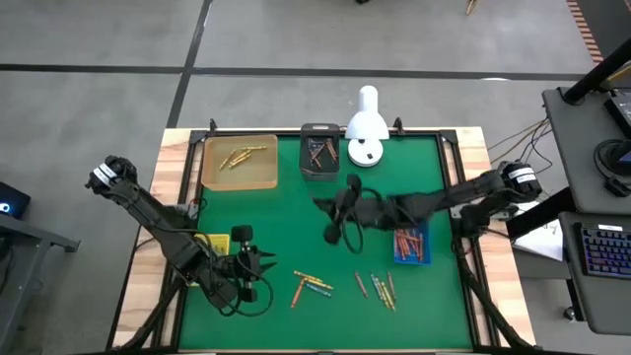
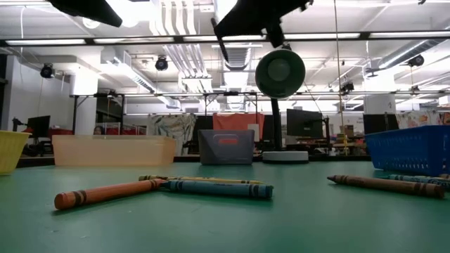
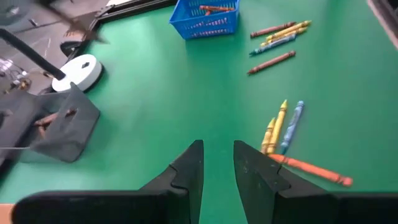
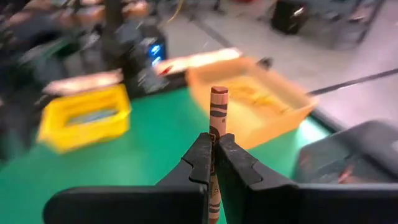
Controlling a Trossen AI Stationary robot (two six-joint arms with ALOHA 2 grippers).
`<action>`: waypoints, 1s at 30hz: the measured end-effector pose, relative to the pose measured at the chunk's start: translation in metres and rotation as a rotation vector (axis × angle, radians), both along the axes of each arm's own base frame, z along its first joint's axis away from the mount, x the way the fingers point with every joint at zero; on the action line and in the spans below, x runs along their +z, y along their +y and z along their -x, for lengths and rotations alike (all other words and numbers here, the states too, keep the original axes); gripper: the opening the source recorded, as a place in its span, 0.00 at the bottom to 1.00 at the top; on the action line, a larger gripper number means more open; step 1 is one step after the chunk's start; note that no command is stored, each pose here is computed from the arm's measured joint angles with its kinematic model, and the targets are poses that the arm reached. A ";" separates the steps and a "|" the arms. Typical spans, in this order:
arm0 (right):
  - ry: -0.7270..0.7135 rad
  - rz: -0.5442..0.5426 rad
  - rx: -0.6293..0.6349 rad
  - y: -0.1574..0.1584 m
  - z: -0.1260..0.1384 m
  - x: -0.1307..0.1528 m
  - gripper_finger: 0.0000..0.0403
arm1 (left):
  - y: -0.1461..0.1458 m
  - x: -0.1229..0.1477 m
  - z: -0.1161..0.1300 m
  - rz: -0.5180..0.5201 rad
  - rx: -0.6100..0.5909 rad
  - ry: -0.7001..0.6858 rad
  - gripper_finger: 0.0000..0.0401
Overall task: Sort crayons
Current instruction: Put the brown crayon into the black bin
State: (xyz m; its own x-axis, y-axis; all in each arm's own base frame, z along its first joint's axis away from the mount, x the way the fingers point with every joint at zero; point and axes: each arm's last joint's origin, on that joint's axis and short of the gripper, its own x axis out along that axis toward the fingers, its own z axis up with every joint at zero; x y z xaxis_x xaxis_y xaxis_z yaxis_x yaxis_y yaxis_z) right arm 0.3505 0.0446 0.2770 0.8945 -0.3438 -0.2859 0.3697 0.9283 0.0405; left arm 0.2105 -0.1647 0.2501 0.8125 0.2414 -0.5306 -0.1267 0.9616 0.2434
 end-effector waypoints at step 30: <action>-0.029 0.132 -0.315 -0.129 -0.037 -0.054 0.02 | 0.104 -0.010 0.030 0.010 0.003 -0.329 0.18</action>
State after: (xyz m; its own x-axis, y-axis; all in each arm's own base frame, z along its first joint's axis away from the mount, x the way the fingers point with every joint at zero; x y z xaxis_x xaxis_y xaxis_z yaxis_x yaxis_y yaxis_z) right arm 0.3878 -0.0845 0.2230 0.7456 -0.6366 -0.1968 0.6394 0.7667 -0.0575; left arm 0.1802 -0.0603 0.2402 0.9399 0.2402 -0.2425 -0.1998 0.9632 0.1796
